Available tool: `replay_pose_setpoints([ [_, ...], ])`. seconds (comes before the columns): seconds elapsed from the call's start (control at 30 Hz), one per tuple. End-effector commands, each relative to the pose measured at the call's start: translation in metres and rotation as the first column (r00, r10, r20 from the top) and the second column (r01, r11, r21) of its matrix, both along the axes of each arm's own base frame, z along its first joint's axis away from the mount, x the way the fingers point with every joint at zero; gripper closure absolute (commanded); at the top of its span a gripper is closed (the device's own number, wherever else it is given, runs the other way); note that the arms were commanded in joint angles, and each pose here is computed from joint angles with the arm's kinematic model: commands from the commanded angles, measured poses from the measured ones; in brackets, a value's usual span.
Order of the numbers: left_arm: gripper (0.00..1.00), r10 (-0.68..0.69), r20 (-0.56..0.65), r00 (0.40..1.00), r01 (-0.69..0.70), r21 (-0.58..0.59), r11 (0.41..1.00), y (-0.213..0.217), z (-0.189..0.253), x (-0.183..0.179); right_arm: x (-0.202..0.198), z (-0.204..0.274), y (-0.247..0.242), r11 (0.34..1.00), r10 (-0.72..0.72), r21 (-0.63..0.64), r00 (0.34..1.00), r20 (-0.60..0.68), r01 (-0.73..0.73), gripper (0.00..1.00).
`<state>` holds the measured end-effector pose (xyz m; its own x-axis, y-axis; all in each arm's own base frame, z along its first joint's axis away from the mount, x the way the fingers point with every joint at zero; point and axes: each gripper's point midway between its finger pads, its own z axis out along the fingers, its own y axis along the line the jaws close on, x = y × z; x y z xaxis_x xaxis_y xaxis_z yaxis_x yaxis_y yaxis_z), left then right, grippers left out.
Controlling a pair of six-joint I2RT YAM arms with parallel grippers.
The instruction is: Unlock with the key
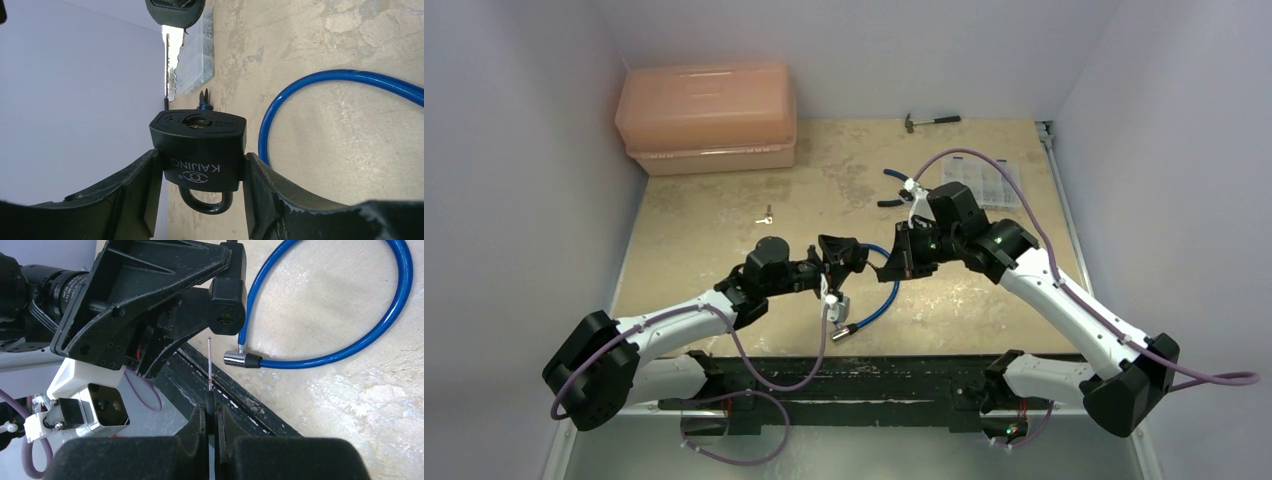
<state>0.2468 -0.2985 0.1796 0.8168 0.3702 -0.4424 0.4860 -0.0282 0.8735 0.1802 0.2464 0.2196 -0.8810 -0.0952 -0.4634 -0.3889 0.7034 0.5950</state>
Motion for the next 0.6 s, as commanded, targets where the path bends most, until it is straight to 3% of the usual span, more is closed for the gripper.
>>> replay_pose_setpoints([
  [0.0,1.00,-0.010,0.156,0.988,0.026,-0.101,0.995,-0.011,0.060,0.006,0.003,0.020,0.010,0.998,0.024,0.048,0.999,0.038,-0.026,1.00],
  [0.57,1.00,-0.020,0.152,0.988,0.034,-0.086,0.996,-0.015,0.057,0.001,0.014,-0.005,0.016,1.000,0.007,0.013,1.000,0.016,-0.007,1.00],
])
